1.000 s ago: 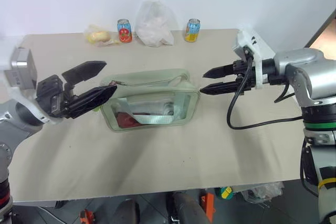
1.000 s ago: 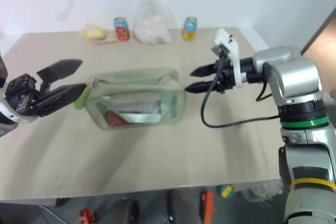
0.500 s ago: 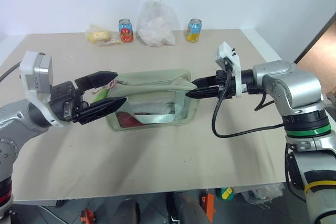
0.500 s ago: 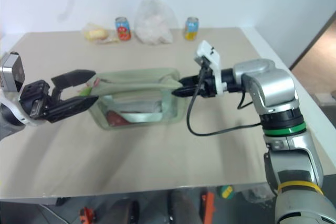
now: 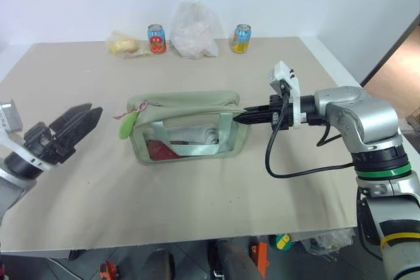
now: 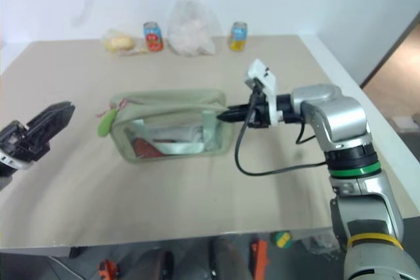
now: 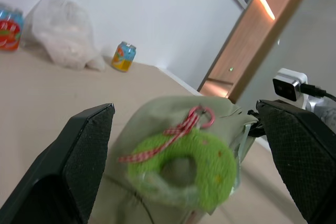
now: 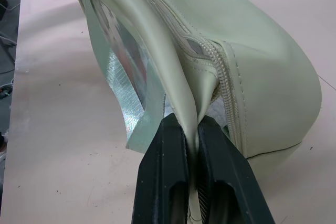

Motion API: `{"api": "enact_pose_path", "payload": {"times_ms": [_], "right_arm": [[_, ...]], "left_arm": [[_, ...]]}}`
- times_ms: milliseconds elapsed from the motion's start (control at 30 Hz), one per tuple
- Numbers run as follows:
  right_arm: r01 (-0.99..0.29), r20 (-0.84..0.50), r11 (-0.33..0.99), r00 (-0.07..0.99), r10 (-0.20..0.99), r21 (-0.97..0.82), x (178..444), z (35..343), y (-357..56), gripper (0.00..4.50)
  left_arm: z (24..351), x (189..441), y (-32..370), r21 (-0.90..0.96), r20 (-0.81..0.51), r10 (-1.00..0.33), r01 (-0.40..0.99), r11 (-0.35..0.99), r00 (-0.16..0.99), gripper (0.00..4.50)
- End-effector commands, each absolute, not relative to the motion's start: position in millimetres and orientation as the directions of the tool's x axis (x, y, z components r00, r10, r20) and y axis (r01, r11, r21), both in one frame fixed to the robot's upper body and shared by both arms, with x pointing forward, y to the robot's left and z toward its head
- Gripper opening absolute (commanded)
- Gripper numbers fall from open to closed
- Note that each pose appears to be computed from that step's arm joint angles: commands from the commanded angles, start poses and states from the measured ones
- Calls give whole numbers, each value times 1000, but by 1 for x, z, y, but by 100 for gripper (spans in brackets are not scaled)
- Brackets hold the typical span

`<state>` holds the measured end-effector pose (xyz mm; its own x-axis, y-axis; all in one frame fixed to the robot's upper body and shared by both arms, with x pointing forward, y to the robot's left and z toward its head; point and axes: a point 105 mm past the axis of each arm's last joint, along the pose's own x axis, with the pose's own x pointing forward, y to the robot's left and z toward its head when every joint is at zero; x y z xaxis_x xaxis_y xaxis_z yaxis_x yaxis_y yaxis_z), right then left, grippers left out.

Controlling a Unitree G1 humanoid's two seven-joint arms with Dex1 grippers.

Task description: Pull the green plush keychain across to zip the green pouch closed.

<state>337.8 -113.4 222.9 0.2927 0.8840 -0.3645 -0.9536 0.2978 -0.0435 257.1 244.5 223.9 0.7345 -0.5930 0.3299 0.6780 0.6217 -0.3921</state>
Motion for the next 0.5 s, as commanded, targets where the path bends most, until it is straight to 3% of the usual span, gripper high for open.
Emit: {"api": "enact_pose_path", "payload": {"times_ms": [33, 500], "right_arm": [[-955, -352, 291, 290, 890, -51, 334, 226, -112, 2], [-949, -350, 312, 307, 885, -43, 335, 225, -116, 2]], "left_arm": [[230, 252, 243, -424, 375, -574, 686, 592, 728, 450], [191, 258, 221, -687, 342, -522, 587, 429, 782, 450]]}}
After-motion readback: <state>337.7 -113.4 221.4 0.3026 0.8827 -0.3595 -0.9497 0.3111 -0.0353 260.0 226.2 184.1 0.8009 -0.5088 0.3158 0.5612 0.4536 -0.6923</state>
